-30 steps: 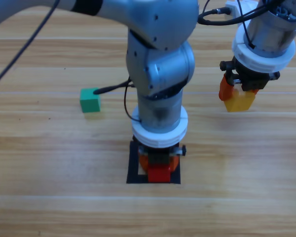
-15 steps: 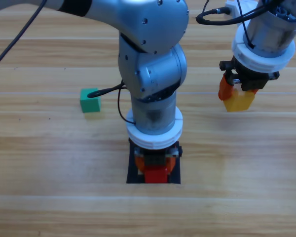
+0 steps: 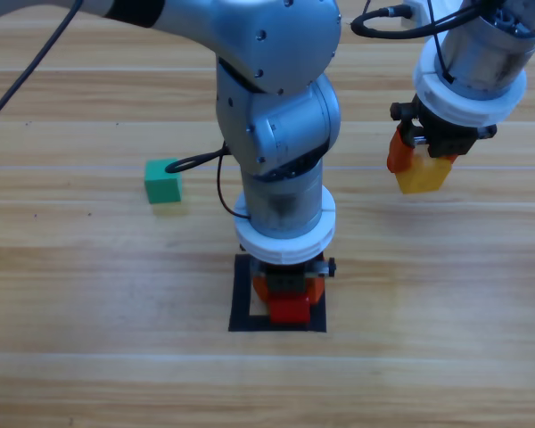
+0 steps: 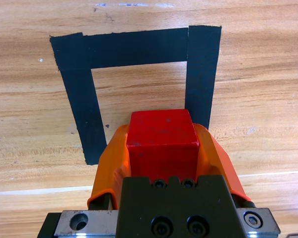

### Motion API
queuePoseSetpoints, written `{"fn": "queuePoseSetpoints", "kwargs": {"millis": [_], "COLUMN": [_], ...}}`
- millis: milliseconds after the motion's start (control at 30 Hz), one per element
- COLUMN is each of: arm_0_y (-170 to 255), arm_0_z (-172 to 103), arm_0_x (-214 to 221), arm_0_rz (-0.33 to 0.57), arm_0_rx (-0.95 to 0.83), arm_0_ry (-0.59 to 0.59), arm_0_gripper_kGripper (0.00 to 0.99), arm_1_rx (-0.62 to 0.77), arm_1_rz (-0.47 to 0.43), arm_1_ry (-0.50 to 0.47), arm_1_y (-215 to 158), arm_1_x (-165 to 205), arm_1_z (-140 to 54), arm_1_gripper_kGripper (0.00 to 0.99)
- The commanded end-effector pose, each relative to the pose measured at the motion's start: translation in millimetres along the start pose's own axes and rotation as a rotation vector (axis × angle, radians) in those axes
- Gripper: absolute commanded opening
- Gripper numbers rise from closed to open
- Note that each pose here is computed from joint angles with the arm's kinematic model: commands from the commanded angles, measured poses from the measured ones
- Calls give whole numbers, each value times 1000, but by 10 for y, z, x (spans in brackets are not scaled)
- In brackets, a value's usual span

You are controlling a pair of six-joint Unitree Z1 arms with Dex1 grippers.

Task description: Stack the blocks in the rectangular block: red at the bottom, yellow in the middle, green on top

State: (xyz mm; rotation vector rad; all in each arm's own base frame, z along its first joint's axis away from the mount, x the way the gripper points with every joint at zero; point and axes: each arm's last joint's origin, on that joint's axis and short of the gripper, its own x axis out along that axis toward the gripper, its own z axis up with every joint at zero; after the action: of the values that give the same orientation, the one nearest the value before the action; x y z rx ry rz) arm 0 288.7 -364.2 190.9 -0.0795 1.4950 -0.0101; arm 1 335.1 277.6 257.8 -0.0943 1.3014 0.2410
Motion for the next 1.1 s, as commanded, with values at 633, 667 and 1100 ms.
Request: {"fn": "queuePoseSetpoints", "kwargs": {"millis": [633,667,1100], "arm_0_y": [-20,-15,48], "arm_0_z": [233,238,253], "arm_0_x": [145,153,275], "arm_0_rz": [59,62,108], "arm_0_rx": [4,4,-2], "arm_0_ry": [-9,-7,22], "arm_0_gripper_kGripper": [0,0,0], "arm_1_rx": [-6,-6,-6], "arm_1_rz": [3,3,4], "arm_1_ry": [15,17,19], "arm_1_y": [-28,-28,-28], "arm_1_x": [143,143,153], "arm_1_z": [-3,-5,-7], "arm_1_gripper_kGripper": [81,83,81]}}
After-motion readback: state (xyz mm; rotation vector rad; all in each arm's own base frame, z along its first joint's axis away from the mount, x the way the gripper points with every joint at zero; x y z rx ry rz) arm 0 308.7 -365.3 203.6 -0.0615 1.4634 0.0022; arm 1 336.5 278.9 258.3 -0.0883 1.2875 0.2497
